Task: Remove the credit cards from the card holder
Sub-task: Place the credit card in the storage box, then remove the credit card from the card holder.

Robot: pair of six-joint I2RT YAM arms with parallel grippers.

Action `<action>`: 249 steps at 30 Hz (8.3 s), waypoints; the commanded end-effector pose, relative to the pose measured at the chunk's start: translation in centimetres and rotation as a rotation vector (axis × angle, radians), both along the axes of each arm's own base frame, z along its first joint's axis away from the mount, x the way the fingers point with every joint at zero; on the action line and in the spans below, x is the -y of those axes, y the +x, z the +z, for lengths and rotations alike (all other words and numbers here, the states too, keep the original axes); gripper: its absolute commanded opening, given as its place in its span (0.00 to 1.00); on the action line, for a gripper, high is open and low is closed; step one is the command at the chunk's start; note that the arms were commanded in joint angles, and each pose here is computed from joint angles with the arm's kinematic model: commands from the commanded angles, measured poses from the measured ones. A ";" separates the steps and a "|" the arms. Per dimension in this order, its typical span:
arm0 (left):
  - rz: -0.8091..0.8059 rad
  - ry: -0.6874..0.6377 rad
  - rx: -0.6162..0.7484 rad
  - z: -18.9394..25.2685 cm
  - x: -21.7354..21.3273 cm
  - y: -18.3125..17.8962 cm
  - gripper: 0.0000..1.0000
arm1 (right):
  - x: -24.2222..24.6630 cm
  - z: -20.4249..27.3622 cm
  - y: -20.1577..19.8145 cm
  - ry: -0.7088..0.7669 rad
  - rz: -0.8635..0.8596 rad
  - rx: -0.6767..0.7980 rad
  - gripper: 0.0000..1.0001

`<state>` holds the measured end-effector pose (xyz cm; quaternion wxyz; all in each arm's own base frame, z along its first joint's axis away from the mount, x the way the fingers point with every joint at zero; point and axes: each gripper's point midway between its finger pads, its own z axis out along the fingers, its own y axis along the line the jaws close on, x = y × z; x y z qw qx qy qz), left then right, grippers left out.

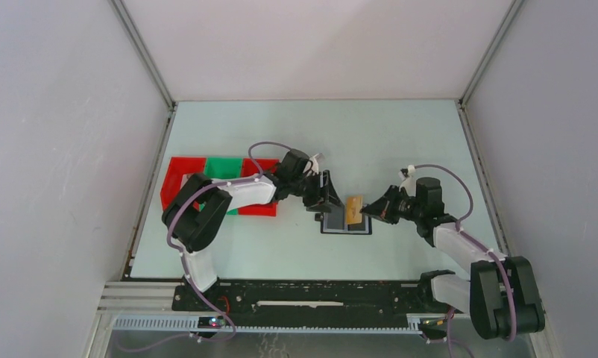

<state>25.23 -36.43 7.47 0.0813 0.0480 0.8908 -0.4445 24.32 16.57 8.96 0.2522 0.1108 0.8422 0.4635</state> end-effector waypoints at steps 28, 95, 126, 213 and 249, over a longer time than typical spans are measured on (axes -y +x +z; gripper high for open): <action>-0.024 -0.446 -0.035 7.4 2.2 -0.9 0.36 | -1.9 5.2 0.7 0.322 0.040 0.067 0.00; 0.267 0.636 0.149 1.8 -34.7 10.9 0.02 | 0.8 2.9 -1.5 0.051 -0.005 0.025 0.60; 0.400 0.691 0.532 16.6 -30.3 8.3 0.31 | 0.3 1.8 -1.0 -0.025 -0.049 -0.015 0.62; 0.003 0.018 -0.031 -4.0 0.5 -1.4 0.33 | -1.0 -6.0 0.4 -0.171 -0.014 -0.236 0.39; 0.010 0.022 -0.074 -7.8 0.1 -2.4 0.24 | -2.4 -7.0 -0.9 -0.035 -0.001 -0.309 0.28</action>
